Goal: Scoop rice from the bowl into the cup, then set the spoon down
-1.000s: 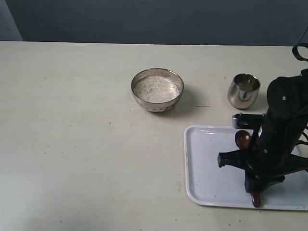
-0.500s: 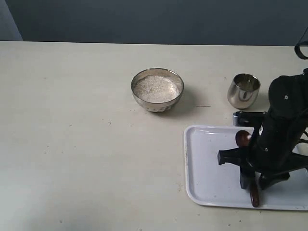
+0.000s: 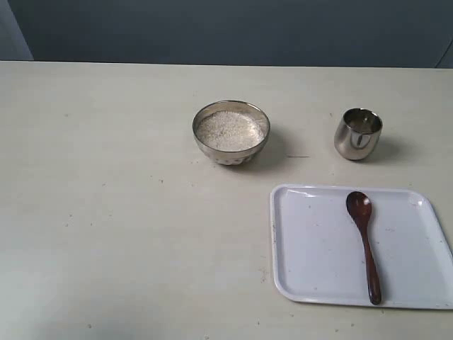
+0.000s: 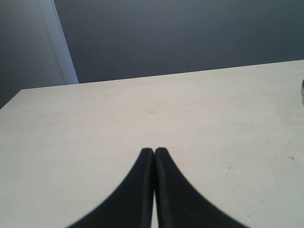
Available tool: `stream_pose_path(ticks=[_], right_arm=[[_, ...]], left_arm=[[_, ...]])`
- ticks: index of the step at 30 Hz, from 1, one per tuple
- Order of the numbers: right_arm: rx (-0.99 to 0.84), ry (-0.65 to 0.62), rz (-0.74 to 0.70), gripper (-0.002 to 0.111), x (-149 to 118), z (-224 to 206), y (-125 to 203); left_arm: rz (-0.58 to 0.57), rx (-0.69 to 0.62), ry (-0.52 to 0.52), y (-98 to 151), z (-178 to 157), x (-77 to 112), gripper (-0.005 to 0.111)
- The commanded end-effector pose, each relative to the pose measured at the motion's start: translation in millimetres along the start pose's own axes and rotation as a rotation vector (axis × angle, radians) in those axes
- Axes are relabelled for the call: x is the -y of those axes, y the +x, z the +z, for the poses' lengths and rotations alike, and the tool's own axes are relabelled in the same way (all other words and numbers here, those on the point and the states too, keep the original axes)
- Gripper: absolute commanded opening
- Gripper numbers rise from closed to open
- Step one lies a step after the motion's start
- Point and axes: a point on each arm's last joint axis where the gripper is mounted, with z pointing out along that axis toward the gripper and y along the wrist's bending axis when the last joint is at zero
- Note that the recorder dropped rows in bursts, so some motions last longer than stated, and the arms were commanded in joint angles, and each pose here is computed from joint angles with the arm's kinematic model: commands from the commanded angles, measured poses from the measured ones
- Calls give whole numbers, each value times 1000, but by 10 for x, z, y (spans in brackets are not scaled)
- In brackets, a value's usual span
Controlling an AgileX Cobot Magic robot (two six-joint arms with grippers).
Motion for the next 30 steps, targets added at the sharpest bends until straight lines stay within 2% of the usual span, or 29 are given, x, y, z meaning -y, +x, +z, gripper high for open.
stream_pose_path(ticks=[1,5,8,10,13,17,19,20,23,25,27,30], right_arm=[[147,14,24,0,205,-378,392],[286,-22,148,0,314,-602,639],[296,-168,291,0,267,-710,805],[227,-246,334,0,195,-708,852],[238,-210,277,0,226,-751,841],[475,-230,228,0,232,-840,643],[564,-201,180,0,243,-770,603],[604,-136,121,0,249,-612,632],[641,-35,96,0,212,-149,838],[629,30,151,0,215,103,1005],[583,85,82,0,210,184,1076],[536,140,89,0,231,218,1120]], left_arm=[[-7,11,8,-17,-7,3,1],[-7,11,8,-17,-7,3,1],[-7,11,8,-17,-7,3,1],[-7,11,8,-17,-7,3,1],[-5,11,7,-17,-7,3,1],[-2,10,7,-17,-7,3,1],[-2,10,7,-17,-7,3,1],[-2,10,7,-17,-7,3,1],[-2,10,7,-17,-7,3,1],[-2,10,7,-17,-7,3,1],[-2,10,7,-17,-7,3,1],[-2,10,7,-17,-7,3,1]])
